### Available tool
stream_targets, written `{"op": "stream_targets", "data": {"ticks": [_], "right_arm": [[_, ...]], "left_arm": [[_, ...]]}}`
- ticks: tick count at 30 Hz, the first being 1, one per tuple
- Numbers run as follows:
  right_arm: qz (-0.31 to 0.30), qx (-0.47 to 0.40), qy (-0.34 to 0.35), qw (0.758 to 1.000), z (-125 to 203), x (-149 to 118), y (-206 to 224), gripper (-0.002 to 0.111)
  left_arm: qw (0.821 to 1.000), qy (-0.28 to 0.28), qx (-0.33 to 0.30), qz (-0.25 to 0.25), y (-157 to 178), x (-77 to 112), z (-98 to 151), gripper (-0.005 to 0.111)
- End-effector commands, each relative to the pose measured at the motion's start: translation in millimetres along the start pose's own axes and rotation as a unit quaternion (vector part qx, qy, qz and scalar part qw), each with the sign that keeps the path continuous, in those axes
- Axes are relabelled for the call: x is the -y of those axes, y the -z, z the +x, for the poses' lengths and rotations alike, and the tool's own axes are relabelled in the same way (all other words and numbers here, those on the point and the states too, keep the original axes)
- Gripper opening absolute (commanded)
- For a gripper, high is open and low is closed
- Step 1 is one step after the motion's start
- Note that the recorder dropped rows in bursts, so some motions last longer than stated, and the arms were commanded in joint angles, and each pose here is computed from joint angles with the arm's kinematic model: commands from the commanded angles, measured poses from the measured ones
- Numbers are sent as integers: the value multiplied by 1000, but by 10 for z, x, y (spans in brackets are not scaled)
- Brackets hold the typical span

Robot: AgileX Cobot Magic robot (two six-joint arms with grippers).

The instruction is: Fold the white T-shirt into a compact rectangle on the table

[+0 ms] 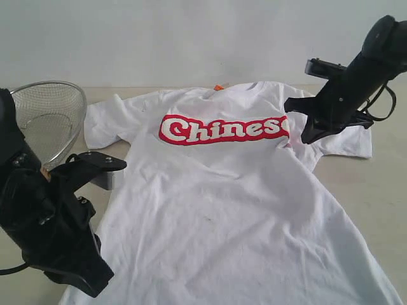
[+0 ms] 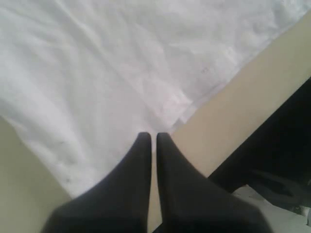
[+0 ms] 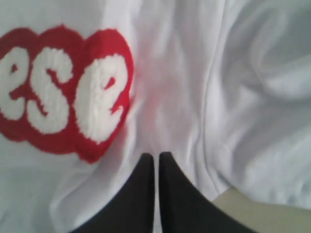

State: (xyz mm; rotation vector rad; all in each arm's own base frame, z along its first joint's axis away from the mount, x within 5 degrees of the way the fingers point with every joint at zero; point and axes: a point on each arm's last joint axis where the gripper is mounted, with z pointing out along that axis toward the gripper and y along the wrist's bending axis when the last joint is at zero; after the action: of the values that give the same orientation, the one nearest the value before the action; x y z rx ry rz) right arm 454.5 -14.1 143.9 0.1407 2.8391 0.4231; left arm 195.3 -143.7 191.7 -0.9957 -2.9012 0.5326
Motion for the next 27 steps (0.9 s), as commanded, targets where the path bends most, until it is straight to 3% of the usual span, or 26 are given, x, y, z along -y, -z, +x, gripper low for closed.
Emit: {"op": "stream_targets", "data": {"ticks": [1,13,18,27], "right_arm": [[22,-1,6,1000,-37,89,-67,0],[71,-16,17,997,-9,254,-268,0],[110,-14,17,994,-55,385,-197,0],[127,1,16,992,-185,569,2,0]], "left_arm": [[1000,4,9,0,13,14,2,5],[1000,12,12,9,14,30,-5,5],[1000,12,12,9,14,30,-5,5],[1000,13,13,10,14,32,-6,5]]}}
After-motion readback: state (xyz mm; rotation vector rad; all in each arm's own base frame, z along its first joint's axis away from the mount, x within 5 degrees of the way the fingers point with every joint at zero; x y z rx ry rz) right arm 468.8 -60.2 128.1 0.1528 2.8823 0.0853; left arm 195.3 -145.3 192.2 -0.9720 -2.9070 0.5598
